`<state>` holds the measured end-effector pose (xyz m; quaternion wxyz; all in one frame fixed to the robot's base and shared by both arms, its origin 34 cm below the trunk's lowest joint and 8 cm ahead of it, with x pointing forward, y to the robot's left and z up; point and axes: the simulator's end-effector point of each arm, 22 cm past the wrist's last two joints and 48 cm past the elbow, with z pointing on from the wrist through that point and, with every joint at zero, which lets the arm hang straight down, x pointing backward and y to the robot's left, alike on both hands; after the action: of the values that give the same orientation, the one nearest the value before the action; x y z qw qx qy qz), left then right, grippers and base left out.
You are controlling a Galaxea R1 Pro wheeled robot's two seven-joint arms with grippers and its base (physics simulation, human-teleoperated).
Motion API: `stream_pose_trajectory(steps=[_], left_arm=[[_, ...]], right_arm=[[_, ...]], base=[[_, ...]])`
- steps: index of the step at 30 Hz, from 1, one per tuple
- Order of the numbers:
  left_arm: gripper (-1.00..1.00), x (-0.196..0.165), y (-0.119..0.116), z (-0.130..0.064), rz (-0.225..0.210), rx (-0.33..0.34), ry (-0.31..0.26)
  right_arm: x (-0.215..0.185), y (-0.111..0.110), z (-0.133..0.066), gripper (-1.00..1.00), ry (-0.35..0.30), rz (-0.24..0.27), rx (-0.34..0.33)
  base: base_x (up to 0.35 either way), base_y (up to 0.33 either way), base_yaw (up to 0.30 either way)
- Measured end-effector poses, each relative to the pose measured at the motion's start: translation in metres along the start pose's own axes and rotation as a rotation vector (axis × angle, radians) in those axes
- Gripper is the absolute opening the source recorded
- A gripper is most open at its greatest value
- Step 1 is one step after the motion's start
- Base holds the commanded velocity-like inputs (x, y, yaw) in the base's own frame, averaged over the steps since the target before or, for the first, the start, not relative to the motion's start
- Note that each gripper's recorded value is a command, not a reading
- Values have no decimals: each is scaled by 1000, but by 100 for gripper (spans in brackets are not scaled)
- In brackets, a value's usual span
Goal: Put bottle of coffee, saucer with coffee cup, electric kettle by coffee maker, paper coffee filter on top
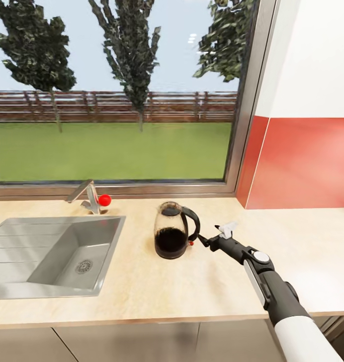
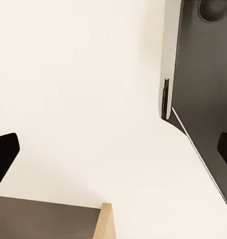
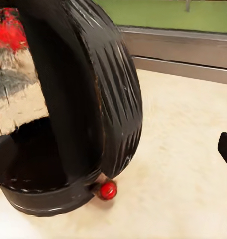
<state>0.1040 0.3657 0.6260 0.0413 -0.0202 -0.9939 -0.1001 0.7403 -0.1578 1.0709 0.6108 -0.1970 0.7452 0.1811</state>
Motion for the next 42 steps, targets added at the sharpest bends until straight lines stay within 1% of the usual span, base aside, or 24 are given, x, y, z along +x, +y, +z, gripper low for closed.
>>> stream_pose_trajectory(steps=[4, 8, 16, 26, 31, 42], left_arm=[[100, 0, -2, 0, 0, 3, -1], [100, 0, -3, 0, 1, 4, 0], [100, 0, -4, 0, -1, 4, -1], [100, -1, -4, 0, -1, 5, -1], [100, -1, -3, 0, -2, 4, -2], [100, -1, -3, 0, -2, 4, -2]], right_arm=[[9, 1, 2, 100, 16, 12, -3], [10, 3, 2, 100, 18, 15, -4], [10, 4, 3, 100, 17, 17, -6], [10, 4, 3, 100, 16, 18, -7], [10, 6, 4, 100, 16, 18, -11], [10, 6, 4, 100, 16, 18, -11]], base=[[126, 0, 0], [37, 0, 0], [191, 0, 0], [12, 0, 0], [0, 134, 0], [0, 46, 0]])
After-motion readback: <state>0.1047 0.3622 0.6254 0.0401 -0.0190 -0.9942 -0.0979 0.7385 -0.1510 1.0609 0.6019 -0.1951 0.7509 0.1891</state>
